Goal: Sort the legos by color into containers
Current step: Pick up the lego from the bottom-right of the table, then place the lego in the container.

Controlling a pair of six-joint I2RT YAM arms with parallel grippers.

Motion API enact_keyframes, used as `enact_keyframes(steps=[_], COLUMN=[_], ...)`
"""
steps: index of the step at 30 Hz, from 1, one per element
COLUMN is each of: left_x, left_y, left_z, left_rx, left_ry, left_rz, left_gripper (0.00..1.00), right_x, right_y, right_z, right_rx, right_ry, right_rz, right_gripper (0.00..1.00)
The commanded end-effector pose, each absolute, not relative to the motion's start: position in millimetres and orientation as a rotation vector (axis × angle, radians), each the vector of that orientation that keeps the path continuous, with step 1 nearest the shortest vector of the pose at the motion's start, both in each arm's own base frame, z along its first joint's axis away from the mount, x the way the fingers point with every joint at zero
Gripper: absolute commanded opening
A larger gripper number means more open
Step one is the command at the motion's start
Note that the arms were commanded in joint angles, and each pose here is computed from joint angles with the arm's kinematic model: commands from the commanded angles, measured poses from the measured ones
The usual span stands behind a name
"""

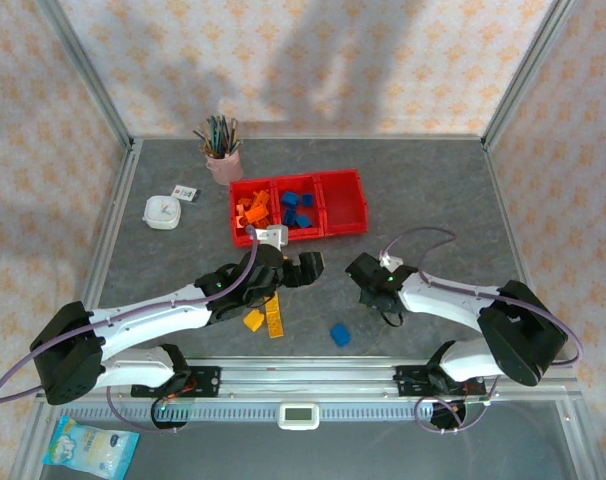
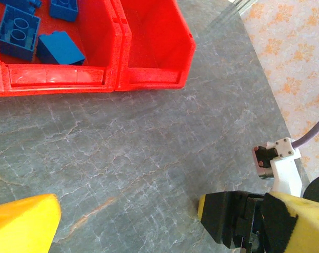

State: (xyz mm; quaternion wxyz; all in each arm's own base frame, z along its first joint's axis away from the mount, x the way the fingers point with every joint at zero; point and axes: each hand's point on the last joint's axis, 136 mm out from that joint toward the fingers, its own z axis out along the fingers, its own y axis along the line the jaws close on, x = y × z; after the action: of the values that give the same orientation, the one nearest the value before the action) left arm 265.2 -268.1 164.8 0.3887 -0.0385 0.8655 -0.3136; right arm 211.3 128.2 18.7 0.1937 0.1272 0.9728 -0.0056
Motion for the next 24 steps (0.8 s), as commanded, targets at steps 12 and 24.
enact_keyframes(steps=[12, 24], left_x=[269, 277], left_y=[-245, -175], left_z=[201, 207], left_rx=[-0.121, -0.295], left_ry=[2.112, 2.082], left_rz=[-0.723, -0.619], left_gripper=[0.99, 0.99], right_x=[277, 373], right_y=[195, 286], right_z=[116, 171], right_rx=[0.142, 0.004], right_ry=[2.519, 2.367], right_rz=[0.251, 0.37], right_gripper=[0.34, 0.36])
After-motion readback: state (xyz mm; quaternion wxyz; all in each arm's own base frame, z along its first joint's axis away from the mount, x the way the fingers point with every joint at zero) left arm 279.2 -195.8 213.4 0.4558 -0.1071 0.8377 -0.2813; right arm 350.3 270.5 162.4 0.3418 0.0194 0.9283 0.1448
